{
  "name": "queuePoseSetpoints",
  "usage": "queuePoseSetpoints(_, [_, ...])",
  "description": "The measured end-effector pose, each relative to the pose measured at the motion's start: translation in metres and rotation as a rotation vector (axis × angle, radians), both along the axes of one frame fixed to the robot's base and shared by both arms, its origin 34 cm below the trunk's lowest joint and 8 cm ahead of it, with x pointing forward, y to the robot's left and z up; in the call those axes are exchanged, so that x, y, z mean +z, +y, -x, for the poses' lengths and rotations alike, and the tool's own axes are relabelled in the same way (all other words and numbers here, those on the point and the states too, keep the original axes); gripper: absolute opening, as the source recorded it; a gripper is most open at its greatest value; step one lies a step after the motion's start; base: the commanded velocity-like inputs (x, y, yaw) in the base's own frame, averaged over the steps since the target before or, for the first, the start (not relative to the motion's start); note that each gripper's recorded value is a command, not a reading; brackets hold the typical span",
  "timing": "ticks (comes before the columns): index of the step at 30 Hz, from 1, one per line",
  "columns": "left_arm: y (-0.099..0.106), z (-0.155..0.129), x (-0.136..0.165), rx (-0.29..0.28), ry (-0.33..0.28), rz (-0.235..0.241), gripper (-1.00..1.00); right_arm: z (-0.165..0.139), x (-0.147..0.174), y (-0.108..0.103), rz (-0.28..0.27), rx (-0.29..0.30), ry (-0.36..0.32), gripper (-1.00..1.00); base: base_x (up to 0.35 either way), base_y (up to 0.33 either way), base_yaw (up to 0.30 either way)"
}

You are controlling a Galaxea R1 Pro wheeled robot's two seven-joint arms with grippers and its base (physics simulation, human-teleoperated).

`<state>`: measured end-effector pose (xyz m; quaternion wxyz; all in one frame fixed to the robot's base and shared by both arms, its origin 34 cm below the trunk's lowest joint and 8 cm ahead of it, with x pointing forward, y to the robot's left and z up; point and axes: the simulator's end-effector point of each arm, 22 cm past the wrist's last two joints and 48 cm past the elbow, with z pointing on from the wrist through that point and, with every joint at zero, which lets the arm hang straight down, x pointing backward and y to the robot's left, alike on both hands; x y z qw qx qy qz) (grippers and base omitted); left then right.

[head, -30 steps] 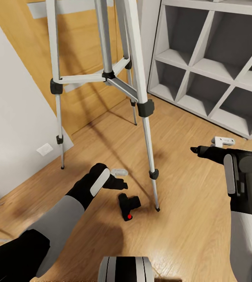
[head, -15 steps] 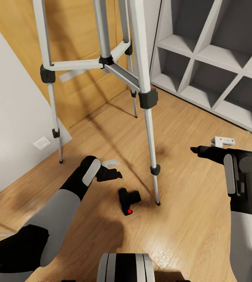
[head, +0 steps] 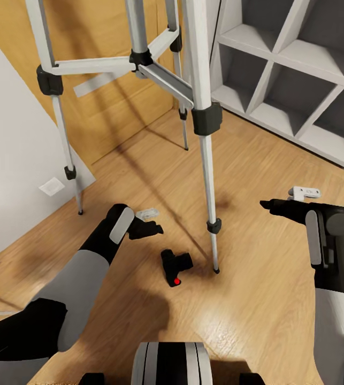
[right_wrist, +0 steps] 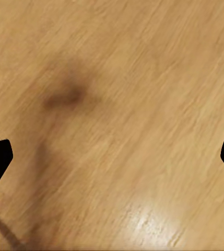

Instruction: Attach the digital camera to the camera tripod in the bedroom.

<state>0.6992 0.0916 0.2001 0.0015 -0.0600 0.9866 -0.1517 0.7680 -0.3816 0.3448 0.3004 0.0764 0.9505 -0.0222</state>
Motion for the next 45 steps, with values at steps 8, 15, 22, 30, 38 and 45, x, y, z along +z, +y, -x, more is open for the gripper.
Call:
queuePoseSetpoints(8, [0.000, -0.005, -0.002, 0.010, -0.001, 0.001, 1.00, 0.002, -0.009, 0.000, -0.001, 0.000, 0.012, 1.00, 0.000, 0.000, 0.000])
queuePoseSetpoints(15, [-0.001, -0.006, -0.001, 0.010, -0.003, 0.003, 1.00, 0.002, -0.009, 0.000, -0.001, 0.000, 0.012, 1.00, 0.000, 0.000, 0.000])
queuePoseSetpoints(22, [0.001, -0.009, 0.000, 0.002, -0.011, -0.008, 1.00, 0.002, -0.009, 0.000, 0.001, -0.001, 0.013, 1.00, 0.000, 0.000, 0.000])
queuePoseSetpoints(30, [0.009, -0.025, 0.009, -0.007, -0.055, -0.034, 1.00, 0.003, -0.011, 0.001, 0.000, -0.001, 0.017, 1.00, 0.000, 0.000, 0.000])
queuePoseSetpoints(38, [0.009, -0.046, 0.019, -0.114, -0.154, -0.095, 1.00, 0.003, -0.012, 0.003, -0.004, 0.000, 0.018, 1.00, 0.000, 0.000, 0.000])
queuePoseSetpoints(45, [0.001, -0.070, 0.026, -0.246, -0.300, -0.136, 1.00, 0.003, -0.012, 0.003, -0.004, -0.001, 0.019, 1.00, 0.000, 0.000, 0.000])
